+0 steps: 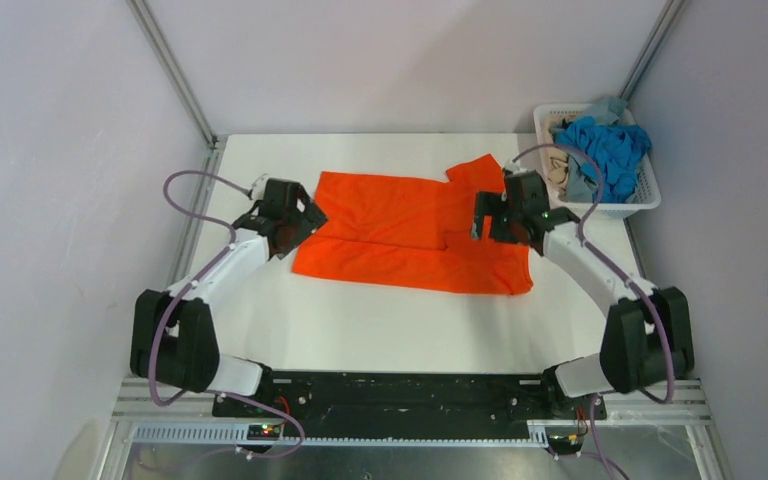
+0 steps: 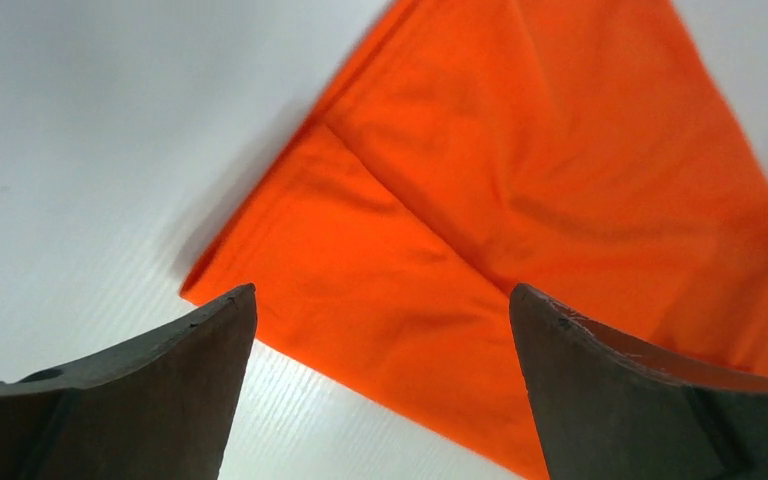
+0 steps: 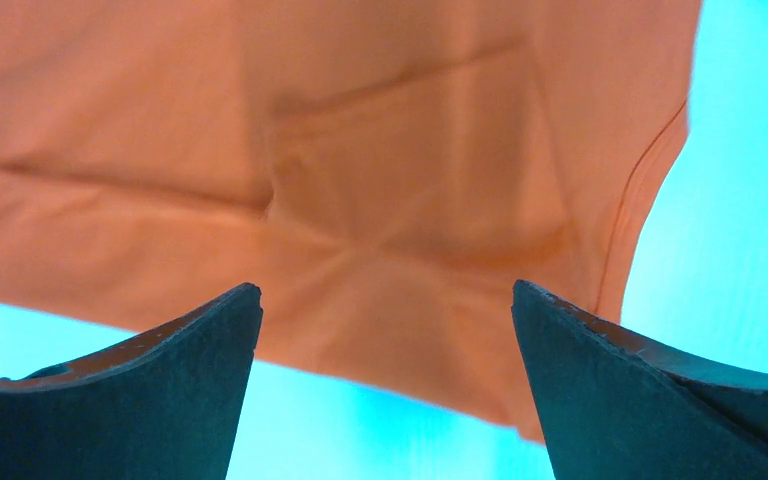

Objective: Fold and stack the t-shirts
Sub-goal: Grab the side of the flattened tshirt furthest away from the robot with both arms

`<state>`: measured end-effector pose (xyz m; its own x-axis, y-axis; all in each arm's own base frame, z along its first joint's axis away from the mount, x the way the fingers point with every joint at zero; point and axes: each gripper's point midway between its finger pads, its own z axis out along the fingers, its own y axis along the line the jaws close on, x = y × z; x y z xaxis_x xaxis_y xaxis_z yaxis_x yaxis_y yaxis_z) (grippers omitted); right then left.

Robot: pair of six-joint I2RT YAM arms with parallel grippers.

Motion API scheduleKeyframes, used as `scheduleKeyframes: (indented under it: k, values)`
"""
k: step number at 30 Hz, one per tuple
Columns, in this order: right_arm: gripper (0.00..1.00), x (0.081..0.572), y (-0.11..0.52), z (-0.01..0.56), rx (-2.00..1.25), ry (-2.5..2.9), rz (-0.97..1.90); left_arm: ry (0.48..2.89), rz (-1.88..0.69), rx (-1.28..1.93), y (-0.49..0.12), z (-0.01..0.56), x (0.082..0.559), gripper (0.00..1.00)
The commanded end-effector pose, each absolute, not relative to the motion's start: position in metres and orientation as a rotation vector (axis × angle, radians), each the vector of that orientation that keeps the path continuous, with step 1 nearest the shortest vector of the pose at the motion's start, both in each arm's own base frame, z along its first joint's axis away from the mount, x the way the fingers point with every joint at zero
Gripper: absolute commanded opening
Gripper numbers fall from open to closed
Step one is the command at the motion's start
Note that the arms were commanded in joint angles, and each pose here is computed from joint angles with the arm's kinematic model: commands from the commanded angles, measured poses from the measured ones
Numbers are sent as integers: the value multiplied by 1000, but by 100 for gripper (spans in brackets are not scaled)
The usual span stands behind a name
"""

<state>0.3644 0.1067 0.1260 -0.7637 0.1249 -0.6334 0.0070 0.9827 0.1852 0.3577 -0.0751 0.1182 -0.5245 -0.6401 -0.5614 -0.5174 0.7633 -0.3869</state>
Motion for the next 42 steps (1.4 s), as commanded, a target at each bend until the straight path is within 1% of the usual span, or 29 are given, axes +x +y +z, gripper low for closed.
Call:
scheduleKeyframes:
  k: [1, 2, 5, 8, 11, 16, 18, 19, 24, 25, 28, 34, 38, 42]
  values:
    - [99, 331, 117, 110, 234, 2437, 314, 2378, -376, -640, -121, 112, 363, 100]
    - [99, 322, 125, 100, 253, 2454, 388, 2392, -393, -616, -126, 110, 366, 100]
    - [99, 303, 134, 79, 292, 2510, 483, 2467, -422, -596, -139, 87, 368, 100]
    - [99, 290, 118, 53, 367, 2574, 437, 2489, -393, -610, -137, 73, 369, 100]
    - [99, 289, 101, 39, 442, 2583, 427, 2522, -365, -623, -135, 57, 367, 100]
    - [99, 275, 110, 20, 413, 2636, 511, 2571, -289, -700, -124, 27, 349, 100]
    - [100, 266, 116, 16, 412, 2660, 553, 2591, -258, -719, -118, 18, 334, 100]
    - [99, 259, 115, 11, 420, 2681, 538, 2614, -229, -731, -113, 9, 321, 100]
    - [99, 232, 102, 14, 485, 2697, 435, 2576, -164, -785, -91, 7, 281, 100]
    - [99, 222, 100, 16, 494, 2704, 426, 2593, -140, -798, -85, -1, 267, 100]
    - [99, 192, 97, 12, 547, 2746, 403, 2588, -180, -825, -85, -2, 245, 100]
    - [99, 155, 108, 21, 550, 2755, 413, 2597, -234, -833, -88, -16, 195, 100]
    - [99, 137, 109, 21, 557, 2763, 368, 2570, -312, -844, -92, -16, 178, 100]
    - [100, 133, 104, 26, 578, 2726, 338, 2557, -371, -899, -93, -20, 160, 100]
